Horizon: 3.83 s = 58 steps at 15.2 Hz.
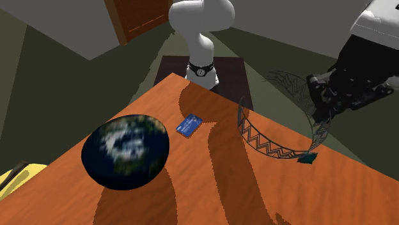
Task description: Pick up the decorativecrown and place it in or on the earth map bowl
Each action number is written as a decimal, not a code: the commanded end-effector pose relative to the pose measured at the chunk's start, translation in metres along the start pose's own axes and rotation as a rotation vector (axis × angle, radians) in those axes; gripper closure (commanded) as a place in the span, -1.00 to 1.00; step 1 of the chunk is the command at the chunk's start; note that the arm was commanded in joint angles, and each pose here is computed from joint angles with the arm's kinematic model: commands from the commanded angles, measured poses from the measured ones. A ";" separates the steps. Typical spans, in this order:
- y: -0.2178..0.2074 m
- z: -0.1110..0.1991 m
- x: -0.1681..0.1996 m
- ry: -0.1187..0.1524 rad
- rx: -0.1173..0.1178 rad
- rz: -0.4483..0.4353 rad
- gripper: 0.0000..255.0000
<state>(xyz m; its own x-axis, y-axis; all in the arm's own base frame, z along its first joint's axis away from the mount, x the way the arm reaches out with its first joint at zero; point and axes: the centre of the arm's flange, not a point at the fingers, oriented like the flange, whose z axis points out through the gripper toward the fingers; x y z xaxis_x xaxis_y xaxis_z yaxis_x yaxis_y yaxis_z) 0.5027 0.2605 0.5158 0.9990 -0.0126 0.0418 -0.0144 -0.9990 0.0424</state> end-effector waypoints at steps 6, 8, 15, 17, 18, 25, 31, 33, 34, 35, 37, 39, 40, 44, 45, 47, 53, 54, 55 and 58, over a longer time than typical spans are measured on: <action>0.002 -0.037 0.001 0.000 0.000 0.000 1.00; 0.003 -0.047 0.002 0.000 0.000 0.000 1.00; 0.081 -0.052 0.017 0.000 0.000 0.000 1.00; 0.107 -0.051 0.022 0.000 0.000 0.000 1.00; 0.120 -0.051 0.024 0.000 0.000 0.000 1.00; 0.210 -0.051 0.041 0.000 0.000 0.000 1.00; 0.288 -0.050 0.056 0.000 0.000 0.000 1.00; 0.314 -0.050 0.061 0.000 0.000 0.000 1.00; 0.327 -0.050 0.063 0.000 0.000 0.000 1.00; 0.336 -0.050 0.065 0.000 0.000 0.000 1.00; 0.336 -0.040 0.065 0.000 0.000 0.000 1.00; 0.335 -0.029 0.064 0.000 0.000 0.000 1.00; 0.335 -0.024 0.064 0.000 0.000 0.000 1.00; 0.334 -0.003 0.063 0.000 0.000 0.000 1.00; 0.334 0.003 0.063 0.000 0.000 0.000 1.00; 0.333 0.013 0.062 0.000 0.000 0.000 1.00; 0.332 0.035 0.062 0.000 0.000 0.000 1.00; 0.332 0.035 0.062 0.000 0.000 0.000 1.00; 0.332 0.035 0.062 0.000 0.000 0.000 1.00; 0.332 0.035 0.062 0.000 0.000 0.000 1.00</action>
<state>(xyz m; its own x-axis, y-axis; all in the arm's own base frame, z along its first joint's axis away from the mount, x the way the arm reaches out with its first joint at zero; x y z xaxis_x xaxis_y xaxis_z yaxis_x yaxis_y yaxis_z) 0.5608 -0.0738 0.4978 0.9991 -0.0125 0.0412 -0.0142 -0.9990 0.0425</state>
